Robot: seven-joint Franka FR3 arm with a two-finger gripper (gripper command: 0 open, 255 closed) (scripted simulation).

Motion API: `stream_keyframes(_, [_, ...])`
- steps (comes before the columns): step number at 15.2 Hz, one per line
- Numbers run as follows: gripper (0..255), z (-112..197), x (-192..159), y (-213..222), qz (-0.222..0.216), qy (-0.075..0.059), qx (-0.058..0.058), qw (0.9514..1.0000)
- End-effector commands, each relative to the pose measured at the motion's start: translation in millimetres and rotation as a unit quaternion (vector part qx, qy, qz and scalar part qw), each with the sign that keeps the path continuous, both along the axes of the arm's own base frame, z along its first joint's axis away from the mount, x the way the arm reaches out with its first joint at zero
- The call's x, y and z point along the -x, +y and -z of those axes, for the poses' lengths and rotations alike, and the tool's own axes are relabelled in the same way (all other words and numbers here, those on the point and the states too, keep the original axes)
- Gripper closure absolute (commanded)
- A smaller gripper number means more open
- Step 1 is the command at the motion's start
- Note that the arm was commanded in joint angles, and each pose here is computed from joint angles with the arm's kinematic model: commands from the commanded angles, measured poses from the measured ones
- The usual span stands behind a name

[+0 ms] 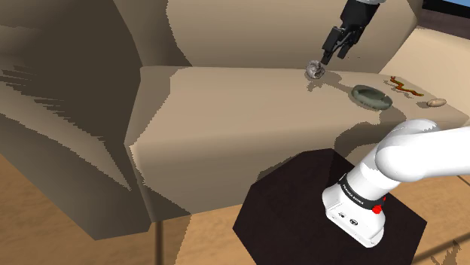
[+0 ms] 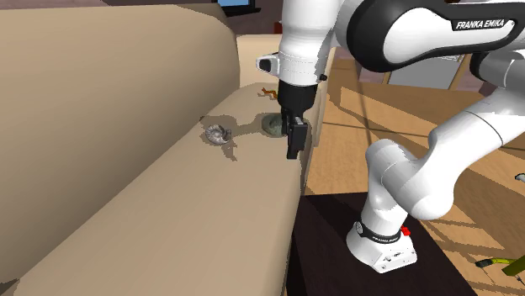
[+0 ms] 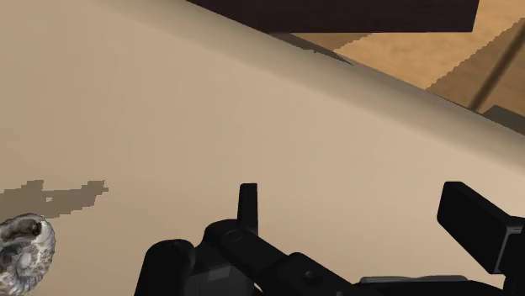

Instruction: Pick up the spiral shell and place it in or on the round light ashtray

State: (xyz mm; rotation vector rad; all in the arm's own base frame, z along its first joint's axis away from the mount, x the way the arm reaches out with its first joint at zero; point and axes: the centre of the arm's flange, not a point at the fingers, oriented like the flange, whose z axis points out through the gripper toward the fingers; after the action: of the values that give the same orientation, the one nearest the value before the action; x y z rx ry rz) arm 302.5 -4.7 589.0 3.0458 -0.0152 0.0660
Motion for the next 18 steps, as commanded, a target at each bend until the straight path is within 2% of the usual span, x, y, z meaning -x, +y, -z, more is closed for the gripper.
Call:
stream_keyframes(1, [0,0.0,0.0,0.0,0.000,0.000,0.000,1.0000])
stream_keyframes(18, [0,62.3,-100.2,-195.0,0.004,-0.019,-0.024,0.9995])
